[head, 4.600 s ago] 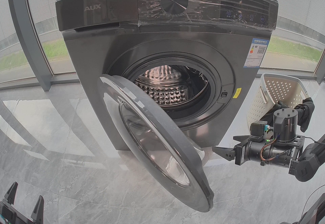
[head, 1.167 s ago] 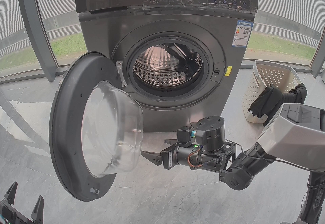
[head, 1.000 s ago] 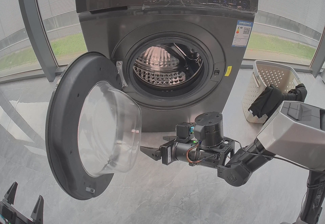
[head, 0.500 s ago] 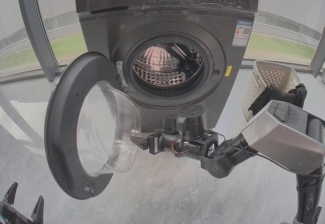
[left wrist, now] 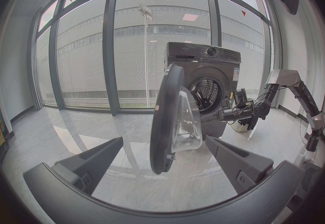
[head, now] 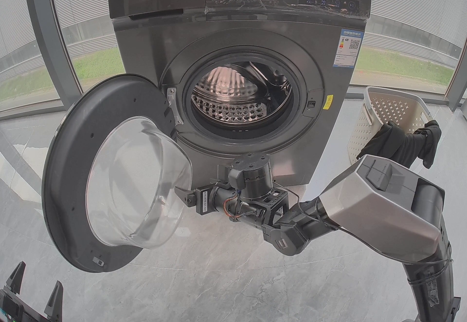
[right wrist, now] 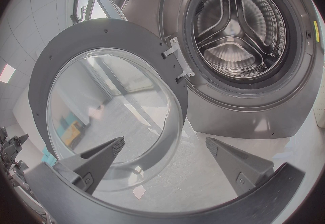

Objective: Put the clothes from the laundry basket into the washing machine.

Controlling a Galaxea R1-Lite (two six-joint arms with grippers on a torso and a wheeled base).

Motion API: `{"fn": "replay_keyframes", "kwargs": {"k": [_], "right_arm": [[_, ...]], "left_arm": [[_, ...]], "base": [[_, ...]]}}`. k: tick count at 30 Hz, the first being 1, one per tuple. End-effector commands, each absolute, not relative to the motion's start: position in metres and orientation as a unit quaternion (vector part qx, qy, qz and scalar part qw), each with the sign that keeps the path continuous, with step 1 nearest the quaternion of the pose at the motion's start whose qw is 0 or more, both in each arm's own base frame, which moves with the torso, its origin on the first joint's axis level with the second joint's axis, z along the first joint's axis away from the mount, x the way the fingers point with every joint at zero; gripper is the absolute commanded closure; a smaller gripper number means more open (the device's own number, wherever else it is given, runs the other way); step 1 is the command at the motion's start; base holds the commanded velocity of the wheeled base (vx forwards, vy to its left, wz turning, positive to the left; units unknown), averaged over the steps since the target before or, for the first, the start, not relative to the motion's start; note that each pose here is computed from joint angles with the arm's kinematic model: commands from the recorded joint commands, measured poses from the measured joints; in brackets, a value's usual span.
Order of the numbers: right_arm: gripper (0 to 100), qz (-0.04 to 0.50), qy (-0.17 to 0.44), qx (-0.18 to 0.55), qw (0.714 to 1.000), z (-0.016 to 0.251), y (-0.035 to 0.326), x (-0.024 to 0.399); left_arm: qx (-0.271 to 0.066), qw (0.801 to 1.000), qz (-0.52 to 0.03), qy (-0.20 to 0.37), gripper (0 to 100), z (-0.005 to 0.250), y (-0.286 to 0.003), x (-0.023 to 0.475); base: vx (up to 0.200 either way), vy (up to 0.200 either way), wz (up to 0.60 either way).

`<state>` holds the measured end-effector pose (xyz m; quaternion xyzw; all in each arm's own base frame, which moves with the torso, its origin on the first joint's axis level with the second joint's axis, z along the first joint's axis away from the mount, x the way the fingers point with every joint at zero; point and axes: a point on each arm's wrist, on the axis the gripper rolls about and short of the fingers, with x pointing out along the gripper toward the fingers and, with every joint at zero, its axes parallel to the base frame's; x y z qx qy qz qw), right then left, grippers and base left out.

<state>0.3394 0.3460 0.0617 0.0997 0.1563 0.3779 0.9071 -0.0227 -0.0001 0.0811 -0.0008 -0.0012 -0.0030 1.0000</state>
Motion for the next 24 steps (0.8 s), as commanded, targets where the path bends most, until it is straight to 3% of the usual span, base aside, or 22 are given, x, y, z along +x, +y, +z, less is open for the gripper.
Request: {"fn": "replay_keyframes", "kwargs": {"k": [1,8,15,20,23,24], "right_arm": [[0,0.367,0.160,0.099,0.911,0.058,0.339,0.343],[0,0.341,0.146,0.096,0.923,0.101,0.291,0.331],[0,0.276,0.084,0.049,0.956,0.163,0.182,0.288],[0,0.207,0.047,0.027,0.977,0.180,0.106,0.246],[0,0.175,0.040,0.024,0.983,0.181,0.078,0.224],[0,0.156,0.029,0.024,0.987,0.183,0.059,0.201]], "left_arm": [[-0.002,1.000,-0.003,-0.002,0,0.076,0.000,-0.023],[-0.002,1.000,-0.003,-0.002,0,0.076,0.000,-0.023],[-0.002,1.000,-0.003,-0.002,0,0.076,0.000,-0.023],[-0.002,1.000,-0.003,-0.002,0,0.076,0.000,-0.023],[-0.002,1.000,-0.003,-0.002,0,0.076,0.000,-0.023],[-0.002,1.000,-0.003,-0.002,0,0.076,0.000,-0.023]], "base": [[0.000,0.000,0.00],[0.000,0.000,0.00],[0.000,0.000,0.00],[0.000,0.000,0.00],[0.000,0.000,0.00],[0.000,0.000,0.00]]}}
